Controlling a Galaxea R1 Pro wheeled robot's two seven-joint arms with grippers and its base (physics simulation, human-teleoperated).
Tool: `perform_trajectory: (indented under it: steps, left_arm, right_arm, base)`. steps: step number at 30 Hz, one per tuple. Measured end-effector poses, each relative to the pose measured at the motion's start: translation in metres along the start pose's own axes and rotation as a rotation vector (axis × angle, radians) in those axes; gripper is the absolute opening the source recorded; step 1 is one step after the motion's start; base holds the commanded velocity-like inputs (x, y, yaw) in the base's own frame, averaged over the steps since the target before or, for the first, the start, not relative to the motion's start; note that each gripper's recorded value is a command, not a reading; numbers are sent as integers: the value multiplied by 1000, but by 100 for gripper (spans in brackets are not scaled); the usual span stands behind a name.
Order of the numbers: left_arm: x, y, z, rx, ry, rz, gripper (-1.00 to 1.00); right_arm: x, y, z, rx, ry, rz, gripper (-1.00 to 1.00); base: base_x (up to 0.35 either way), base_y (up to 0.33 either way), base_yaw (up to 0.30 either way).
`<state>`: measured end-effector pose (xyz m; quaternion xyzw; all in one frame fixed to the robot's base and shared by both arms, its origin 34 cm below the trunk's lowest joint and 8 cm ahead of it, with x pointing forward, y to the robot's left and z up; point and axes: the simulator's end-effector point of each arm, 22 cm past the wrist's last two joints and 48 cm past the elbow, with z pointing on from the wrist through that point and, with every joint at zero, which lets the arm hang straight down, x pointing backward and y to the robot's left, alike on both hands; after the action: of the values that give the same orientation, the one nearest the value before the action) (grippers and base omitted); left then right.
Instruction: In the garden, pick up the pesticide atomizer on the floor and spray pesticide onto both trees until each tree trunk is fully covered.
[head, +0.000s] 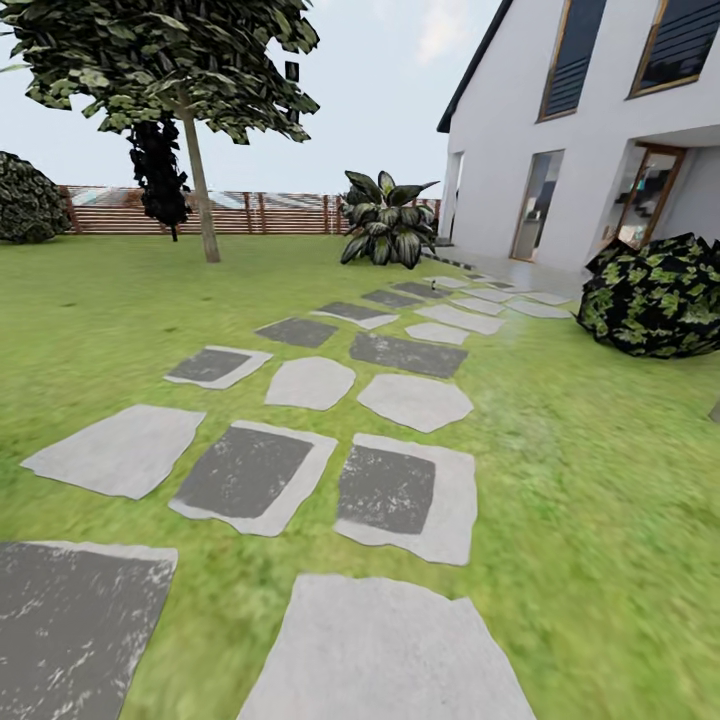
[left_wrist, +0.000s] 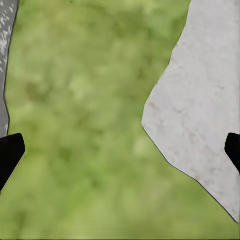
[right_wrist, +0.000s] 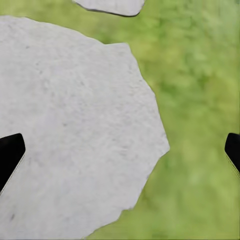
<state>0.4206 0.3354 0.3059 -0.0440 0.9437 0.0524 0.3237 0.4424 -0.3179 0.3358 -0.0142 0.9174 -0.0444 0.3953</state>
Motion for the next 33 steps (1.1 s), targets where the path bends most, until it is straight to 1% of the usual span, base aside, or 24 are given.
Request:
perform_trajectory:
  steps: [33]
  left_arm:
    - [1, 0, 0, 0, 1, 0, 100]
  right_arm:
    - [0, 0, 0, 1, 0, 1, 100]
  base:
    - [338, 0, 0]
